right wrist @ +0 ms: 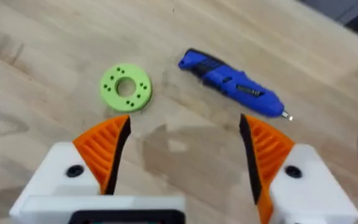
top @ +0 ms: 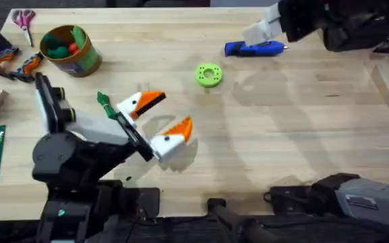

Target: Pick up the gripper from the table and insert it into the empty holder that is missing its gripper. Then pick up a screw, insert it into the mounting hole, and use the screwdriver to tighten it. Finally, clean up the table by picking up the vegetable and placing it into the bucket.

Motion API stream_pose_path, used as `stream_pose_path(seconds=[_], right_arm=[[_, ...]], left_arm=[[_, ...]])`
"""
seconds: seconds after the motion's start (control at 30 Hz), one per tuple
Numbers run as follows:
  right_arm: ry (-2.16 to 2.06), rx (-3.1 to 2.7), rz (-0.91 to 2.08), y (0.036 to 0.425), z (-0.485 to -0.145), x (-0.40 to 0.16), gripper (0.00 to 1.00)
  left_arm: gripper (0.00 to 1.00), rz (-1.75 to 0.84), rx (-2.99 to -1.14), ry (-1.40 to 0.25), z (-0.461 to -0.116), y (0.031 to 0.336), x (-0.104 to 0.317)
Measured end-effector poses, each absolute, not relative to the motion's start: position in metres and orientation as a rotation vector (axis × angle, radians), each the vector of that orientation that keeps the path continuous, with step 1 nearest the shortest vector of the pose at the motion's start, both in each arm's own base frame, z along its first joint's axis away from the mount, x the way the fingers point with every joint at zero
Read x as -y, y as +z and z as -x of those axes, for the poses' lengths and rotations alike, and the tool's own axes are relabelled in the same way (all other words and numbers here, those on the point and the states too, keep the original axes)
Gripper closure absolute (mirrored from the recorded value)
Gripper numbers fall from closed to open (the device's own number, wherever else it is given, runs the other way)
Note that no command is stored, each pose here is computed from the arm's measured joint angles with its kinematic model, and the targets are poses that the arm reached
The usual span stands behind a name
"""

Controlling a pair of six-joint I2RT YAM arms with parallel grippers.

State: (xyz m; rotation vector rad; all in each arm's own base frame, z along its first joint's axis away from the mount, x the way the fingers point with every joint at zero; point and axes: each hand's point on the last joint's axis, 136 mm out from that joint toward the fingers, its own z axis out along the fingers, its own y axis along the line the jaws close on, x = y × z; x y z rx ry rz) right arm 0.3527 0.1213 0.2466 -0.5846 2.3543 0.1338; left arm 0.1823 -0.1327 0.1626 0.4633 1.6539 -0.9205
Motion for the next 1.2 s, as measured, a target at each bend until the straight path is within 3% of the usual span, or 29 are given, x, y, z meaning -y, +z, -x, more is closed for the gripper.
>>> stream_pose_path(seconds=[0.2,0.5,0.77,1.0,1.2], right_arm=[[0.163,-2.47,0.503,0.233,-0.335,-0.116,0.01],[0.192,-2.559,0.392,0.224,-0.323,-0.112,0.01],[0.191,-2.598,0.38,0.219,-0.316,-0.11,0.01],[0.188,-2.617,0.382,0.217,-0.312,-0.108,0.01],[0.191,-2.634,0.362,0.216,-0.309,-0.107,0.01]], left_arm=[[0.015,-0.177,-1.899,-0.831,-0.183,0.158,0.106],[0.015,0.059,-2.192,-0.554,-0.171,0.208,0.064],[0.015,0.139,-2.386,-0.4,-0.198,0.236,0.043],[0.015,0.238,-2.516,-0.242,-0.217,0.21,0.021],[0.015,0.44,-2.733,-0.058,-0.22,0.164,-0.006]])
